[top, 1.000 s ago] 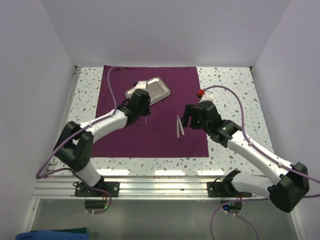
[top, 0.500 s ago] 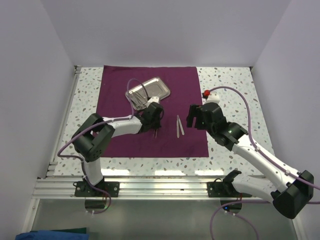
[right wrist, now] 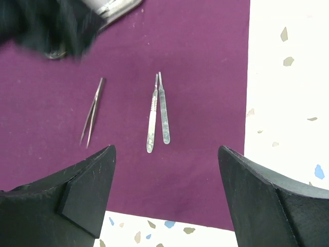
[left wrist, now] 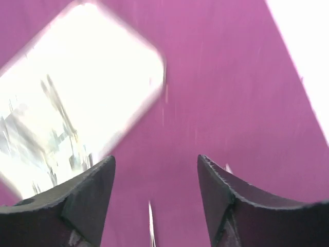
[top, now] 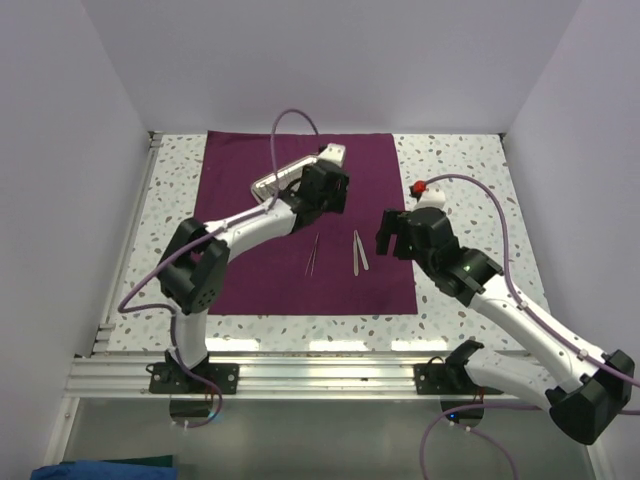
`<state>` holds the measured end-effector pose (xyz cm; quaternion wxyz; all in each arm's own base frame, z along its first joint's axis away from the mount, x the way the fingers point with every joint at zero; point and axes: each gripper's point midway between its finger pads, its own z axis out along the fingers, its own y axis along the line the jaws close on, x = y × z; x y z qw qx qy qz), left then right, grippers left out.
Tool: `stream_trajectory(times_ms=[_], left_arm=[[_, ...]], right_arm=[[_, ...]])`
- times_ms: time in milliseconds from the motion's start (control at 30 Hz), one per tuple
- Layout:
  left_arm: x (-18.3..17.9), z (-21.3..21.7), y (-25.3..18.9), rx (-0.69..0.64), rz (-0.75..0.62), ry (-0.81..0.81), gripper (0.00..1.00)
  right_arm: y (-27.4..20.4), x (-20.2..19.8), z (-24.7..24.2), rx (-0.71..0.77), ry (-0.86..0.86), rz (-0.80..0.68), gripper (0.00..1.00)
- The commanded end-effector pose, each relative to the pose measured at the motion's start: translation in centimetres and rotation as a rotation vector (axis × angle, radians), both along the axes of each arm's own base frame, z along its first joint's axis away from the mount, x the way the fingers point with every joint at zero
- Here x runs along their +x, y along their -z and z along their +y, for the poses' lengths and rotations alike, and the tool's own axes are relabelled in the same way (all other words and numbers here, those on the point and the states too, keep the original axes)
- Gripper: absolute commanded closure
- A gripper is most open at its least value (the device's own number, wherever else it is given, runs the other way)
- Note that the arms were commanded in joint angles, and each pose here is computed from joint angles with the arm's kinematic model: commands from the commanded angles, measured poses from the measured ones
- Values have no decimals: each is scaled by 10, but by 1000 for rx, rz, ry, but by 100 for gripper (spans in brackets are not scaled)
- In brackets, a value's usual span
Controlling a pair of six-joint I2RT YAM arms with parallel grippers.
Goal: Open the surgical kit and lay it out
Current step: Place the medical item in the surgical kit, then pick up the medical item from the container.
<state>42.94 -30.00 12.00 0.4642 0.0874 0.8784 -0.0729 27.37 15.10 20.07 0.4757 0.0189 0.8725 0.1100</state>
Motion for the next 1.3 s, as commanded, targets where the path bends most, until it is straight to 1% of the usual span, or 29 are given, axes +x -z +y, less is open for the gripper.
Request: stream_trajectory(times_ms=[0,33,67,100,133,167,200,267,300,333,433,567,767,900,1000,1067,1267], left_arm=[[60,12,-13,168,-77,111,32],[71,15,-12,163,-70,119,34],[91,20,-26,123,-78,129,35],[101,23,-6,134,-46,146,35],[111,25,-5,126,-41,155,36],[124,31,-14,114,-44,157,36],[131,33,6,142,-14,167,36],[141,36,6,151,-2,178,37],[143,37,20,188,13,203,37],[144,38,23,198,17,208,37],[143,40,36,219,38,223,37],[132,40,52,211,73,252,37],[120,43,63,218,103,274,37],[119,53,77,264,144,236,43],[119,60,87,293,173,210,46],[116,64,94,299,199,199,47],[108,74,126,266,301,206,58]], right_arm=[[-9,-2,-8,-5,15,-37,16],[-9,-2,-8,-5,16,-39,16],[-10,-2,-9,-5,17,-41,16],[-11,-3,-9,-1,16,-43,16],[-12,-3,-10,-2,17,-45,16],[-13,-4,-10,0,13,-48,16],[-13,-4,-10,2,13,-49,16],[-13,-5,-11,3,13,-50,15],[-14,-6,-11,4,13,-54,15],[-15,-6,-11,6,11,-56,15],[-13,-7,-9,10,4,-52,15],[-9,-6,-6,14,-3,-42,15],[-5,-5,-3,17,-10,-31,15],[-4,-4,-4,15,-6,-31,15],[-2,-4,-3,10,-10,-26,15],[-2,-4,-3,9,-8,-25,15],[-1,-4,-3,8,-9,-22,15]])
